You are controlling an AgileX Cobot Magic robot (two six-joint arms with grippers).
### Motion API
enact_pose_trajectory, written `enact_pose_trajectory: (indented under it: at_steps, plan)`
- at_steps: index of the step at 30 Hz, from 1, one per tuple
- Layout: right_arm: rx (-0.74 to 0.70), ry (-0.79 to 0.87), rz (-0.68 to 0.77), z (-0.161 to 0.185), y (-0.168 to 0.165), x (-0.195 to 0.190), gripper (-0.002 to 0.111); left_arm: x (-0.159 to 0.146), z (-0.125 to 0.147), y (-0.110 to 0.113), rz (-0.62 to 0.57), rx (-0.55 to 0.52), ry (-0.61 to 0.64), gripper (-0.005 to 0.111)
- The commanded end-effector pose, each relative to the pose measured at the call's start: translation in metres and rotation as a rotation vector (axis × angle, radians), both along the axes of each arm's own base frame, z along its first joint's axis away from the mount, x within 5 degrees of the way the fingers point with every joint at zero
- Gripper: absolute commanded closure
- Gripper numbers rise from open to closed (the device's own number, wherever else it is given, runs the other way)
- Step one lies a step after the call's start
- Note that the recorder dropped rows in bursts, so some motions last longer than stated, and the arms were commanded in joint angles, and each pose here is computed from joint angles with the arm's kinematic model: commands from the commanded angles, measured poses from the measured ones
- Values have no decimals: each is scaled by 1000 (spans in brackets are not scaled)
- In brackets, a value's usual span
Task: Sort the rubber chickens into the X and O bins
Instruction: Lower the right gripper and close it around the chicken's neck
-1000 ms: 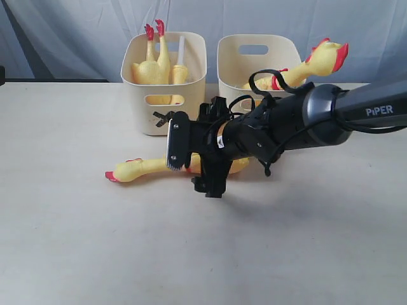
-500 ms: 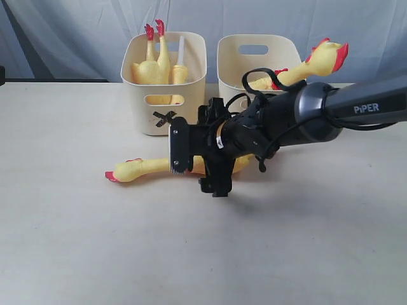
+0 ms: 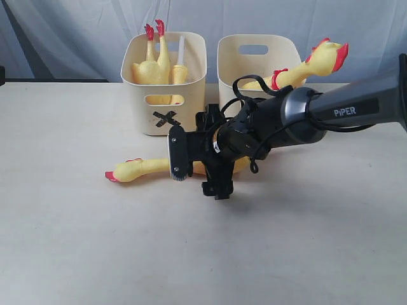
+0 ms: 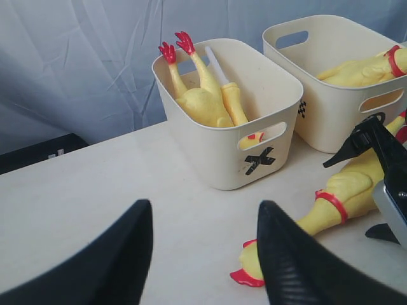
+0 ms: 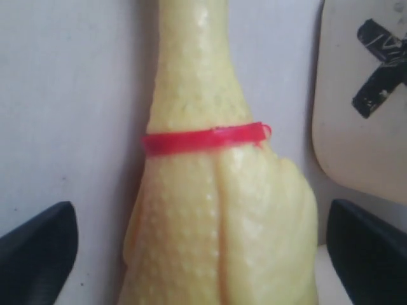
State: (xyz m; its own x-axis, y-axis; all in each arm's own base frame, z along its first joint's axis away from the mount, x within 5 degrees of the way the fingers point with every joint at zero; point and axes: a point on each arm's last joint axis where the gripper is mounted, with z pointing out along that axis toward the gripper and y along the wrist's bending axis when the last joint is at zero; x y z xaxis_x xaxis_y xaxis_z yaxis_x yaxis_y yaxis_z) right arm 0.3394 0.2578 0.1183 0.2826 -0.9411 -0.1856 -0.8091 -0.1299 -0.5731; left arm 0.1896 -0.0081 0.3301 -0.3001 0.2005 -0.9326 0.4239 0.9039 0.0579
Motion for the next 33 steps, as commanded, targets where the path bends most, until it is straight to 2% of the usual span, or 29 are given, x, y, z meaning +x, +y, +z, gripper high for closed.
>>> enact_pose_trajectory:
  at_steps: [1,27,29,33]
  plan:
    - [-18,2,-2,-1,-3,2,4,0,0,0,2,-14,4,58]
    - [-24,17,-22,-2,-5,2,5,0,0,0,1,-14,5,58]
    - [-24,19,-25,-2,-5,2,10,0,0,0,1,-14,5,58]
    - [-19,18,-25,-2,-5,2,36,0,0,0,-1,-14,5,58]
